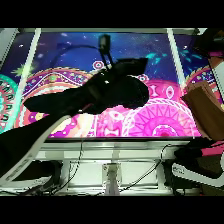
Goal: Fold the clothes and pants, and hang the long-sleeved shirts on hangers.
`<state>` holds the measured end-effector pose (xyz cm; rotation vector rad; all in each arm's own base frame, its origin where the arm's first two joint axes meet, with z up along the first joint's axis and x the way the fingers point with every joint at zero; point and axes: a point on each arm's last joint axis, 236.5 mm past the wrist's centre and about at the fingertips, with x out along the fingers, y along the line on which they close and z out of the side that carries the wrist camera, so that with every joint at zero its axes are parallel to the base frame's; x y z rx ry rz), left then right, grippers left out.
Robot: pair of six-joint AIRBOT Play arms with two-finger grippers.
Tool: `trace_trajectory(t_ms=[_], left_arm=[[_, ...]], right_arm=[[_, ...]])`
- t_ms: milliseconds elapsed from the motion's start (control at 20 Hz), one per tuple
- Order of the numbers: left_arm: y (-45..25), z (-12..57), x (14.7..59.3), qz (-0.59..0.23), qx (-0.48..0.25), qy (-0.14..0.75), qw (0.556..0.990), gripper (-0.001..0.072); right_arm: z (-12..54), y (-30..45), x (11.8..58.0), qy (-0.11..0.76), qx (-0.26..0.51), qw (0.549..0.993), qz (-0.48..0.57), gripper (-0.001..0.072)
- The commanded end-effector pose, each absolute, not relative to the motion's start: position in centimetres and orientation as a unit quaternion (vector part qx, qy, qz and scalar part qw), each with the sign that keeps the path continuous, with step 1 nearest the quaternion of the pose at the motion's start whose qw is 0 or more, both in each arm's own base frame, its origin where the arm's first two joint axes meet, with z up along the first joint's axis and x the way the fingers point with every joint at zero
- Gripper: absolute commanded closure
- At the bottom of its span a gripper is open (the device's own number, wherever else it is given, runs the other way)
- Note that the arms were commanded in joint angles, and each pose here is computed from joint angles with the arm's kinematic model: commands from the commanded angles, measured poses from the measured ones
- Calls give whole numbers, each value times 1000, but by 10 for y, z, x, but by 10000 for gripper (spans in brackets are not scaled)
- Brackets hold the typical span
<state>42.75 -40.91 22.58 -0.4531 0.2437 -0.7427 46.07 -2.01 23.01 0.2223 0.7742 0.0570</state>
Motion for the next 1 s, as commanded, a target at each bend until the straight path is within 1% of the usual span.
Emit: trace_trajectory(t_ms=[0,50,100,150,200,250,300,350,400,450,500,550,650,750,800,850,950], left_arm=[[-292,227,441,-198,-29,160,967,23],[-254,224,435,-149,10,192,970,73],[-225,224,428,-114,28,214,970,199],[-200,228,422,-85,32,227,970,347],[-182,236,419,-68,25,226,971,371],[-168,248,417,-57,17,217,974,372],[-153,258,416,-48,19,207,977,428],[-140,267,415,-37,16,198,979,525],[-124,275,415,-24,14,190,981,545],[-104,283,414,-4,6,183,983,546],[-80,289,413,22,-2,179,984,555],[-56,291,411,51,-10,181,982,599],[-1,282,404,124,-22,204,971,603],[40,271,395,182,-31,231,955,603],[56,268,390,204,-36,237,949,660],[66,267,388,217,-39,237,946,687],[74,270,389,225,-42,231,946,687]], right_arm=[[220,0,447,407,60,907,92,615],[215,14,440,419,49,897,131,614],[207,33,431,433,33,883,176,613],[198,53,421,446,16,867,219,612],[185,77,410,461,-2,848,261,606],[171,99,402,474,-17,832,289,517],[154,124,391,486,-39,812,320,349],[137,149,381,492,-68,794,352,248],[120,171,373,494,-91,782,369,175],[105,190,369,492,-115,776,377,127],[90,211,367,479,-144,777,383,119],[79,233,367,457,-173,782,388,118],[64,277,362,404,-215,791,406,117],[47,317,348,367,-249,787,428,117],[34,332,341,365,-262,781,433,116],[17,341,337,375,-271,776,429,116],[-16,355,336,395,-273,775,411,116]])
